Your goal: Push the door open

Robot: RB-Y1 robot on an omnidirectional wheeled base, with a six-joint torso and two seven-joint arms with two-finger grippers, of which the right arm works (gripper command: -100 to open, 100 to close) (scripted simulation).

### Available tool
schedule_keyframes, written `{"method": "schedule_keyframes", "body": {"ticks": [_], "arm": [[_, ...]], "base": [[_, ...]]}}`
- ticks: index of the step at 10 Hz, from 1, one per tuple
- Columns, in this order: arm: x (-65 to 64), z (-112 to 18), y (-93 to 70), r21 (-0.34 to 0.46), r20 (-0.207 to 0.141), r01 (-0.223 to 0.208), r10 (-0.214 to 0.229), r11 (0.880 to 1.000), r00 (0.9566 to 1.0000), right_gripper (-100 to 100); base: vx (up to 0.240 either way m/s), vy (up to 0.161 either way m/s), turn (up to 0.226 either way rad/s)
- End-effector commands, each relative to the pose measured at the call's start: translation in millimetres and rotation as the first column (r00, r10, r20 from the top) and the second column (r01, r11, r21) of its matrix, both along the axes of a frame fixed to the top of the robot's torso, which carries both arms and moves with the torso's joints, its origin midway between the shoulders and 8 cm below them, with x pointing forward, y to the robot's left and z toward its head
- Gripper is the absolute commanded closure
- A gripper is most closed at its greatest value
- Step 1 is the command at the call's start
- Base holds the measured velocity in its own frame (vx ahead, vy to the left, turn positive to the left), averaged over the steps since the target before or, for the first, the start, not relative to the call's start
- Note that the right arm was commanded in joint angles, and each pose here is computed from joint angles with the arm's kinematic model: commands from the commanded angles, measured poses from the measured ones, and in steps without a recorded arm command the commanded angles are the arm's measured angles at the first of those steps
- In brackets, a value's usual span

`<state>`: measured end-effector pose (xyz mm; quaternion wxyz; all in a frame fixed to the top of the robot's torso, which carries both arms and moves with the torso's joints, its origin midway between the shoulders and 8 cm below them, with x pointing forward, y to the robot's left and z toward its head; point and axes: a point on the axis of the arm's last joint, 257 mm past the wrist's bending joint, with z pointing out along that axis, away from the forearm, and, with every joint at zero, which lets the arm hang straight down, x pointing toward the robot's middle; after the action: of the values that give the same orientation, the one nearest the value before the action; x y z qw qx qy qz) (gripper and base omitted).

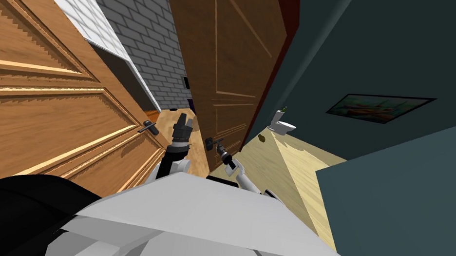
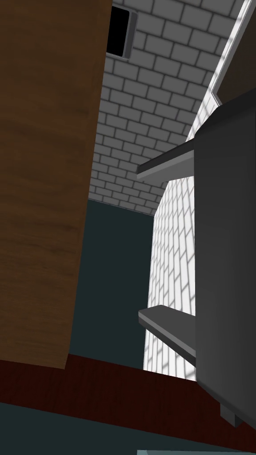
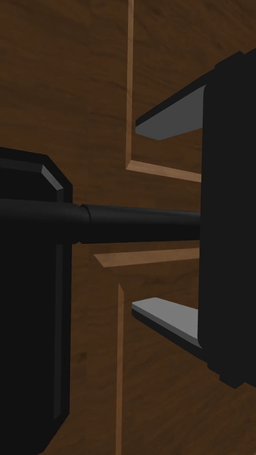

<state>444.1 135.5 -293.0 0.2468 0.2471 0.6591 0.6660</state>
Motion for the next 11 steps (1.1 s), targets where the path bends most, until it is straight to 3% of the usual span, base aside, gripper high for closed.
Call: {"method": "schedule_keyframes", "body": {"ticks": [1,3,4,9,11], "arm": [[1.0,-0.2,0.9,0.003,-0.001,0.005,-0.005,1.0,1.0,-100],[1.1,0.0,1.3,0.004,-0.001,0.006,-0.006,1.0,1.0,-100],[1.1,0.0,1.3,0.004,-0.001,0.006,-0.006,1.0,1.0,100],[1.1,0.0,1.3,0.004,-0.001,0.006,-0.006,1.0,1.0,100],[3.1,-5.2,-7.7,-0.011,-0.003,0.02,-0.021,1.0,0.9998,100]], "base": [[0.159,0.116,0.036],[0.089,0.106,0.015],[-0.004,-0.011,-0.001],[-0.009,-0.013,0.001],[0.045,0.139,-0.105]]}}
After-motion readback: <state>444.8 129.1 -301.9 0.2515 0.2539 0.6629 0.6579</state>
